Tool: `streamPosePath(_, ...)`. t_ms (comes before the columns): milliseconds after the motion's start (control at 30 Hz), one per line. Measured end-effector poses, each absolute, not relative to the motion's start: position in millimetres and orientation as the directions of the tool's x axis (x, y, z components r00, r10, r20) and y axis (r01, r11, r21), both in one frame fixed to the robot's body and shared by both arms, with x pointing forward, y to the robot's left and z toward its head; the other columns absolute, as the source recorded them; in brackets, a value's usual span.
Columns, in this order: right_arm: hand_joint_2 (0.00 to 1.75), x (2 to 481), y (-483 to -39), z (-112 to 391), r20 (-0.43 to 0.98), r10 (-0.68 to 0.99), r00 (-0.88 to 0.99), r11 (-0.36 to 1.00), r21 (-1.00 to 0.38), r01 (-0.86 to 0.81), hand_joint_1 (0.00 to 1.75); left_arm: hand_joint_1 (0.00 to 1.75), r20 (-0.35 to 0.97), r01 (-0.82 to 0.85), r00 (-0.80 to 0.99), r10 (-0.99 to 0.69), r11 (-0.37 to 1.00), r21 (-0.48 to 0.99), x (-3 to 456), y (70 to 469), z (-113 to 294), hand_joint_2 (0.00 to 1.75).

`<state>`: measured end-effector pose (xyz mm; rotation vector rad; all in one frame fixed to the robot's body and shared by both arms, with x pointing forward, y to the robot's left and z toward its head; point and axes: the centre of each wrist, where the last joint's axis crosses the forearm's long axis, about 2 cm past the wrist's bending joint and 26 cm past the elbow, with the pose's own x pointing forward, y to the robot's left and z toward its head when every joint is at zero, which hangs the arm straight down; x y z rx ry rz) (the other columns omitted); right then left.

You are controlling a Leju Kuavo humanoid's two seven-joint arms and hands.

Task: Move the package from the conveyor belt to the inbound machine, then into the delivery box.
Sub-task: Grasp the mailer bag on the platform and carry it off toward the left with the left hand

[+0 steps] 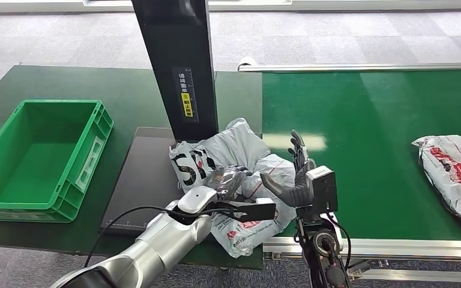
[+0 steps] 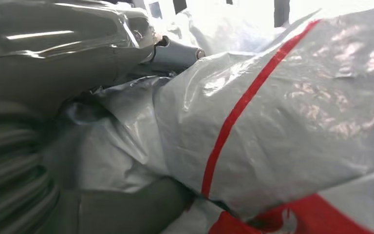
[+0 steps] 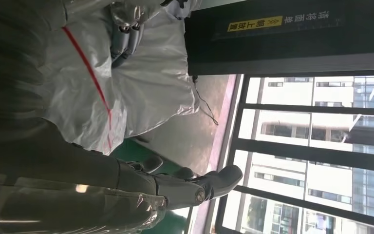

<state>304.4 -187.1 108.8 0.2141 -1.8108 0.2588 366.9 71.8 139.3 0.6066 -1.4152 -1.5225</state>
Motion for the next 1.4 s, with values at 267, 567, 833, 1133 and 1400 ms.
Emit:
streamPosePath(267,1.75,289,-198,108,0.967,-0.023,-0.254,0.965,-0.046,-0.259,0.0,1.75,0.439,0.143,-0.414,-0.798,0.419,0.897,361,102,138,1.75)
streamPosePath(567,1.75,279,-203,105,0.965,-0.031,-0.259,0.967,-0.036,-0.251,0.0,1.75,0.518,-0.052,-0.416,-0.747,0.589,0.807,350,143,138,1.75)
streamPosePath(833,1.75,270,-212,101,0.967,-0.035,-0.254,0.975,-0.023,-0.22,0.0,1.75,0.461,-0.252,-0.386,-0.799,0.572,0.781,334,181,140,1.75)
streamPosePath(1133,1.75,261,-217,93,0.968,-0.037,-0.25,0.979,-0.015,-0.205,0.0,1.75,0.339,-0.497,-0.355,-0.871,0.483,0.721,310,220,145,1.75)
streamPosePath(1400,1.75,256,-220,88,0.968,-0.039,-0.249,0.98,-0.012,-0.201,0.0,1.75,0.273,-0.62,-0.345,-0.898,0.436,0.652,297,242,162,1.75)
